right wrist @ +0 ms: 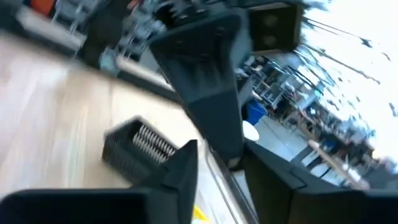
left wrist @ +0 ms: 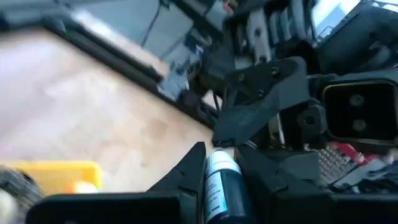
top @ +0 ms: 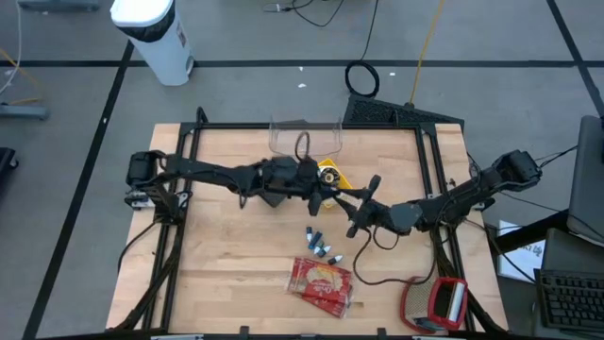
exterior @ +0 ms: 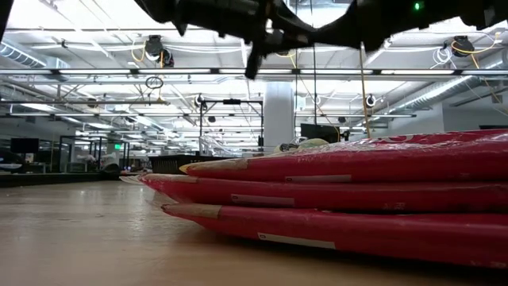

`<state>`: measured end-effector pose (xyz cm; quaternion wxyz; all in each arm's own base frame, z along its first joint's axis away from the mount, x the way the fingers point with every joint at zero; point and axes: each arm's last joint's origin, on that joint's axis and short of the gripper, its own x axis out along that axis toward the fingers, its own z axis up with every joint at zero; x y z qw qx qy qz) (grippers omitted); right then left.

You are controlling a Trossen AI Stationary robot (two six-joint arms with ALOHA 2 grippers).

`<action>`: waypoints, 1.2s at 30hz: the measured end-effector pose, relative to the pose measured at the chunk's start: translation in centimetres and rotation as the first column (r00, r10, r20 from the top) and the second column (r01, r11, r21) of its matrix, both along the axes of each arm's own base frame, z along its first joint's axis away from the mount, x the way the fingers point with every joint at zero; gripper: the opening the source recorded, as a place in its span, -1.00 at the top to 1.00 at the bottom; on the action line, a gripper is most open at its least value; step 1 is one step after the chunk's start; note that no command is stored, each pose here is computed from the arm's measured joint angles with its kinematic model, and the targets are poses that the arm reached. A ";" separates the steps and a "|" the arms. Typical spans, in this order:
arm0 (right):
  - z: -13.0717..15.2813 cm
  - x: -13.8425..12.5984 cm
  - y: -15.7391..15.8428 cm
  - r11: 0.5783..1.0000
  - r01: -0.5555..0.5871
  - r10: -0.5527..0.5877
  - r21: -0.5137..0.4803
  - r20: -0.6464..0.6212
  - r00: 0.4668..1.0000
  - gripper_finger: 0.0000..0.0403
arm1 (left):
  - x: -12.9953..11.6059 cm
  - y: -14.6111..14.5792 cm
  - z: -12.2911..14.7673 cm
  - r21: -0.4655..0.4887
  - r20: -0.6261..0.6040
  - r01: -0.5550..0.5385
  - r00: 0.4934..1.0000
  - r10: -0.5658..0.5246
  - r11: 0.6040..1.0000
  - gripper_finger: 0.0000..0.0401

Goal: Pick & Place Food Item
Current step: Put the purple bottle into the black bin

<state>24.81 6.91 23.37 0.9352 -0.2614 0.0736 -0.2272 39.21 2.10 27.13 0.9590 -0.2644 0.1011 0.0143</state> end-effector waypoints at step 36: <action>1.6 -1.6 -0.1 0.985 -0.026 0.010 0.173 0.092 0.996 -0.02 | -14.5 1.5 -11.4 0.320 -0.276 -0.424 0.813 0.512 0.847 0.64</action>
